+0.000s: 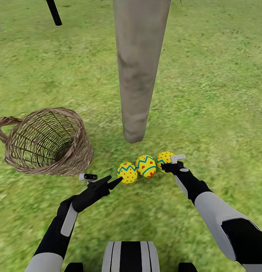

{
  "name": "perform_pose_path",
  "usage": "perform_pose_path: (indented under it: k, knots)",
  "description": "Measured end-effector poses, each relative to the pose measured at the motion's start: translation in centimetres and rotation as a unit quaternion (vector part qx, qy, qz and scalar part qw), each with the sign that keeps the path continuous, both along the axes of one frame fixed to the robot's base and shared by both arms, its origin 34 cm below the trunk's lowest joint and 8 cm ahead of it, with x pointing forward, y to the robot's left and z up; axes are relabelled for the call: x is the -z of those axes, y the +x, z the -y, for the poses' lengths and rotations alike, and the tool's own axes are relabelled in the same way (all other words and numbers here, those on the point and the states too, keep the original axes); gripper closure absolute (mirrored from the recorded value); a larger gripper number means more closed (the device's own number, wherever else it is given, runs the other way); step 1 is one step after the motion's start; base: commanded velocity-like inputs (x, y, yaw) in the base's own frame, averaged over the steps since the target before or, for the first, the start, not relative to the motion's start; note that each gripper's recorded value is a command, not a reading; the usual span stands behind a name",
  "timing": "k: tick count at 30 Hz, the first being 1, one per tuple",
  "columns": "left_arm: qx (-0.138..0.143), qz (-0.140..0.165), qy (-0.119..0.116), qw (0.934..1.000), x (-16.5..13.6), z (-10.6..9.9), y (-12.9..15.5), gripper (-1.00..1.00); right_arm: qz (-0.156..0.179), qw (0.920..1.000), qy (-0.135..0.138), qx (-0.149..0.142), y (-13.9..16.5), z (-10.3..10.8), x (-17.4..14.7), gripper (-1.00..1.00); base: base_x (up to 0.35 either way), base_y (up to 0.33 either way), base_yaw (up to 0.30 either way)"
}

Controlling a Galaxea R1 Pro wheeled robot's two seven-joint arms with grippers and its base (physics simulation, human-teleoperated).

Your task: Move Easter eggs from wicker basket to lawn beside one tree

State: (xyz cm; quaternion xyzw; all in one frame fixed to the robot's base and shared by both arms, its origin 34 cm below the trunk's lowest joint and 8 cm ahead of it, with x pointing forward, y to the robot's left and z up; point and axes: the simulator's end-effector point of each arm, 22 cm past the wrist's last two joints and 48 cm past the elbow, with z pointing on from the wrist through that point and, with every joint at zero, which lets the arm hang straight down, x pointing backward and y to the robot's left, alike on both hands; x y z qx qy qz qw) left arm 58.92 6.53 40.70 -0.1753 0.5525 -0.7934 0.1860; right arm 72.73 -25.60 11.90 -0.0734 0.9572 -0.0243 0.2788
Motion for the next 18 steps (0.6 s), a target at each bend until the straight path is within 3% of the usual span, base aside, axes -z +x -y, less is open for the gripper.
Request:
perform_pose_path:
  k: [4, 5, 11, 18]
  knots:
    - [0.0, -0.001, 0.0, 1.0, 0.1, 0.0, 0.0, -1.0, 0.0, 1.0, 0.0, 0.0, 0.0, 0.0, 0.0, 1.0, 0.0, 0.0, 0.0]
    - [0.0, -0.001, -0.001, 1.0, 0.1, 0.0, 0.0, -1.0, 0.0, 1.0, 0.0, 0.0, 0.0, 0.0, 0.0, -1.0, 0.0, 0.0, 0.0]
    - [0.0, 0.0, -0.001, 1.0, -0.1, 0.0, 0.0, -1.0, -0.016, 0.9999, -0.003, 0.002, -1.2, 0.3, 0.7, -1.0, 0.0, 0.0, 0.0]
    - [0.001, 0.017, -0.001, 0.9999, -1.8, 0.0, 0.3, -1.0, -0.003, 1.0, 0.001, 0.004, -0.3, 0.2, -1.1, -1.0, 0.0, 0.0, 0.0]
